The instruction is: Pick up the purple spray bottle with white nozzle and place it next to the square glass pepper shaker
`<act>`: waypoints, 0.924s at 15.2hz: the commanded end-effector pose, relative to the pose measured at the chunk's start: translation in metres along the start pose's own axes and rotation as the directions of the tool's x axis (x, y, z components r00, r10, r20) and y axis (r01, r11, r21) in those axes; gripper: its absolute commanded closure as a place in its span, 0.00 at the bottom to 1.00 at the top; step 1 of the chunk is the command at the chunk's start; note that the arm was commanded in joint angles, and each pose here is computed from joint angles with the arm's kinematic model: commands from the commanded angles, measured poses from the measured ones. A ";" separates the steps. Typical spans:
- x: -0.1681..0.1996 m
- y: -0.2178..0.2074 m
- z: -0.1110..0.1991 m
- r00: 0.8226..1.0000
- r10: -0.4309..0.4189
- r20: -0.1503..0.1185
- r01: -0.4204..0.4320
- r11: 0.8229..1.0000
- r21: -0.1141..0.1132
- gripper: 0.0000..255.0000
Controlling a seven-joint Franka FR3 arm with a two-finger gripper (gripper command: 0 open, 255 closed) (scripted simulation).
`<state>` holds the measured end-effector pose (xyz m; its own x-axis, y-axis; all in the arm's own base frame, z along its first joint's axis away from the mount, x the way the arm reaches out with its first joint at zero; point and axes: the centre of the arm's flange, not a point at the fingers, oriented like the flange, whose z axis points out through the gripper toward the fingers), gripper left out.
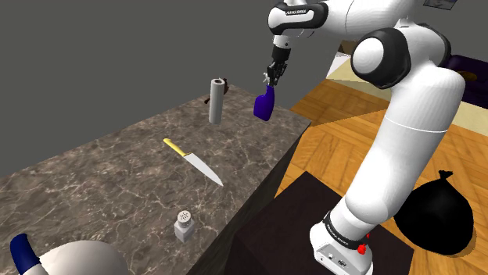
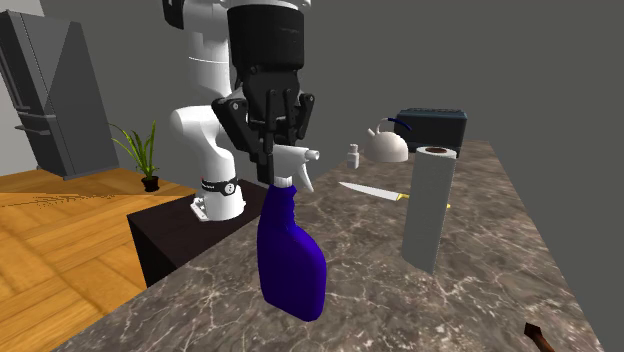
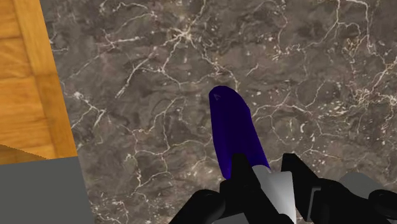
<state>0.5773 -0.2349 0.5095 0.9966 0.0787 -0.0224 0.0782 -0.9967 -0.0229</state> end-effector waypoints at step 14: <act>-0.001 -0.001 -0.042 1.000 0.000 0.000 0.000 1.000 0.000 1.00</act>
<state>0.5774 -0.2356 0.5461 0.9966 0.0788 -0.0223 0.0783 -0.9967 -0.0228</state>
